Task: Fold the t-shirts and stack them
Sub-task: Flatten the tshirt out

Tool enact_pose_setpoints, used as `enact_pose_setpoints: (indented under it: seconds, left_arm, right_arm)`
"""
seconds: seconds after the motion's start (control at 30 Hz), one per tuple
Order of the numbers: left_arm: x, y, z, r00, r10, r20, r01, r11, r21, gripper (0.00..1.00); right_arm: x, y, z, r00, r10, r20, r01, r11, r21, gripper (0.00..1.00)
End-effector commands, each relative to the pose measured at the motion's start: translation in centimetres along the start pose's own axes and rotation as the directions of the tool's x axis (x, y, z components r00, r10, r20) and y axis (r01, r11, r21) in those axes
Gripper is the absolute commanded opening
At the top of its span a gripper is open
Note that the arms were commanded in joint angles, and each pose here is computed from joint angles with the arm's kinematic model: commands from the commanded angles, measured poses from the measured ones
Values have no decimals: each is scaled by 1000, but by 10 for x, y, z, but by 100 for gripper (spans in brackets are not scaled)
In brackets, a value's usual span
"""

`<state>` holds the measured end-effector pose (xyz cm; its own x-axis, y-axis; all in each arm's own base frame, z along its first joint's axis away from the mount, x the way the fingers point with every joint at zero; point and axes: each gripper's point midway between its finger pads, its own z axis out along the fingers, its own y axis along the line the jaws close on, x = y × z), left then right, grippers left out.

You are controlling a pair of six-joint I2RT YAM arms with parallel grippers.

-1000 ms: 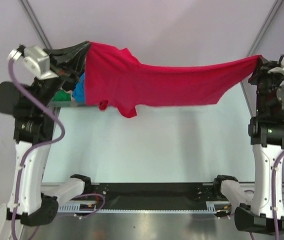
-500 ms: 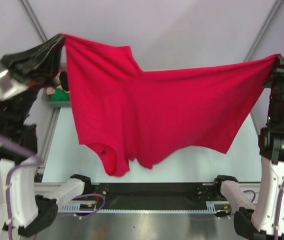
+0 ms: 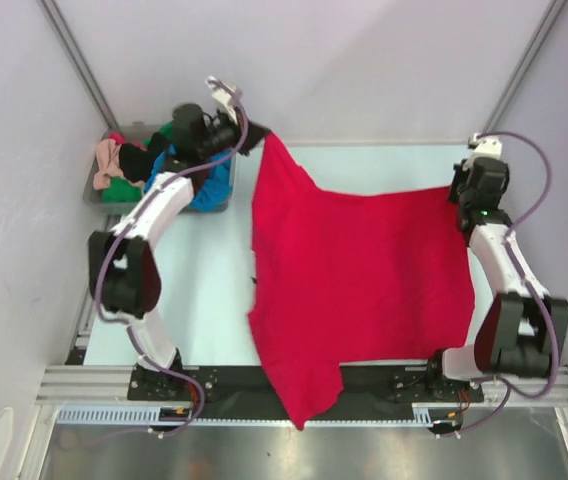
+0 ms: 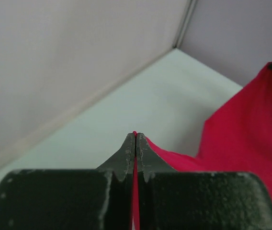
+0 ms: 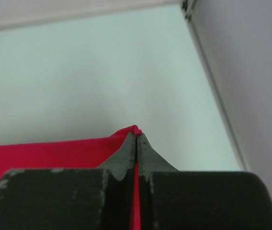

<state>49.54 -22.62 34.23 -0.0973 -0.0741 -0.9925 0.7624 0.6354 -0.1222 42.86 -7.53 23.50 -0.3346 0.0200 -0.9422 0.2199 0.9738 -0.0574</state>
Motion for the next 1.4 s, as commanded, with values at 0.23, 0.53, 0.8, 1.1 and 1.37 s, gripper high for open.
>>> enact_pose_setpoints:
  seconds: [0.23, 0.53, 0.8, 1.1, 1.37]
  left_arm:
    - [127, 55, 77, 981, -192, -33, 194, 978, 79, 1]
    - [133, 82, 94, 991, -119, -54, 119, 993, -8, 0]
    - [135, 91, 92, 993, -80, -89, 75, 996, -49, 0]
    - [132, 91, 96, 992, -82, -92, 79, 996, -38, 0]
    - [137, 93, 93, 989, -76, -126, 69, 996, -53, 0]
  right_arm:
    - [84, 10, 138, 996, 10, -85, -8, 1000, 25, 0]
    - [55, 6, 186, 1000, 1, -14, 0, 1000, 31, 0]
    - [51, -7, 201, 999, 44, 14, -45, 998, 53, 0]
    - [53, -11, 212, 998, 66, -16, -64, 996, 67, 0]
    - [54, -21, 210, 996, 88, -18, -86, 991, 99, 0]
